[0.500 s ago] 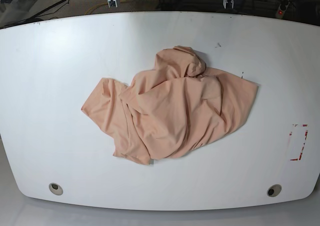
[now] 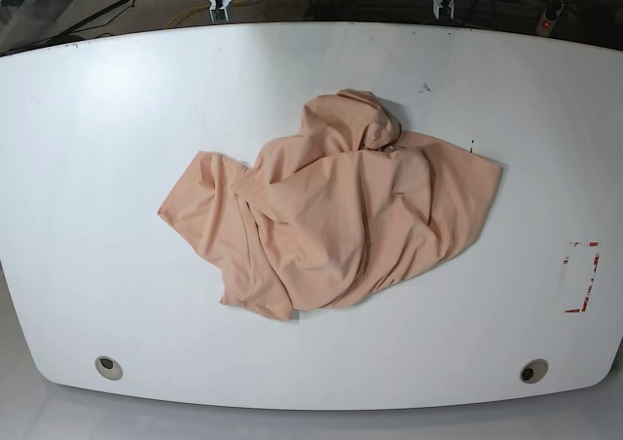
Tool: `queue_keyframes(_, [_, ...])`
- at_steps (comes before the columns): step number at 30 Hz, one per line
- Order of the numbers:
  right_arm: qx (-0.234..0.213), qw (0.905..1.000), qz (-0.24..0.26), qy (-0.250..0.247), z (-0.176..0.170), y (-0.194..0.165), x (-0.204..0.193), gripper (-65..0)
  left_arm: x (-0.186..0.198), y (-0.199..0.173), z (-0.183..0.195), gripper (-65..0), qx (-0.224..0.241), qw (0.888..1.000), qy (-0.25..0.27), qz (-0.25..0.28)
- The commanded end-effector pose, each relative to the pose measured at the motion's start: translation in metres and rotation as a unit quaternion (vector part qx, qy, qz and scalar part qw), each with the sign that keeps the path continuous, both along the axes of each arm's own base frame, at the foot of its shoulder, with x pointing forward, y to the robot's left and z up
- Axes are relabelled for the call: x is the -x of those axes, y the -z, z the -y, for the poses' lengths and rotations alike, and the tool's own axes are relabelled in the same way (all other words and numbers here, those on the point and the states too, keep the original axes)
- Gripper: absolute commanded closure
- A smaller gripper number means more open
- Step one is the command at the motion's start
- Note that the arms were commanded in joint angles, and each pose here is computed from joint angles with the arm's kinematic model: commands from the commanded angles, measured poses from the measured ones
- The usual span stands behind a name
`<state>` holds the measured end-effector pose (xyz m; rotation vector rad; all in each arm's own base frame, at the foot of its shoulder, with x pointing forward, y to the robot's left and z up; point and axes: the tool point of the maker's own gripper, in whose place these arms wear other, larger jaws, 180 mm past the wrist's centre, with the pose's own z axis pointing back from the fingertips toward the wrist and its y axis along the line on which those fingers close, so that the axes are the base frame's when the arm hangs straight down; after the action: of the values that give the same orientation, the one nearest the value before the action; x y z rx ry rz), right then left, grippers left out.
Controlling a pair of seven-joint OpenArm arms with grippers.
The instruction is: Fold the T-shirt properly
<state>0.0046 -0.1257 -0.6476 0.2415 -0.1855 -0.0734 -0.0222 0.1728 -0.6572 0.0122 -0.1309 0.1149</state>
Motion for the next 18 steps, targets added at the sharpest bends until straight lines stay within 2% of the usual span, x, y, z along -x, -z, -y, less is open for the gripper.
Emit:
queue_keyframes(1, [0.001, 1.0000, 0.006, 0.001, 0.003, -0.001, -0.001, -24.1, 0.003, -0.001, -0.002, -26.0, -0.003, 1.000, 0.002, 0.001])
queue_keyframes(10, [0.010, 0.9993, 0.037, 0.000, 0.010, -0.012, 0.005, -23.9, 0.012, -0.002, -0.003, -26.0, -0.004, 1.000, 0.000, -0.004])
queue_keyframes(18, [0.016, 0.9990, 0.039, -0.014, 0.012, -0.027, 0.025, -23.9, 0.002, -0.027, -0.022, -26.0, -0.031, 0.997, 0.022, 0.068])
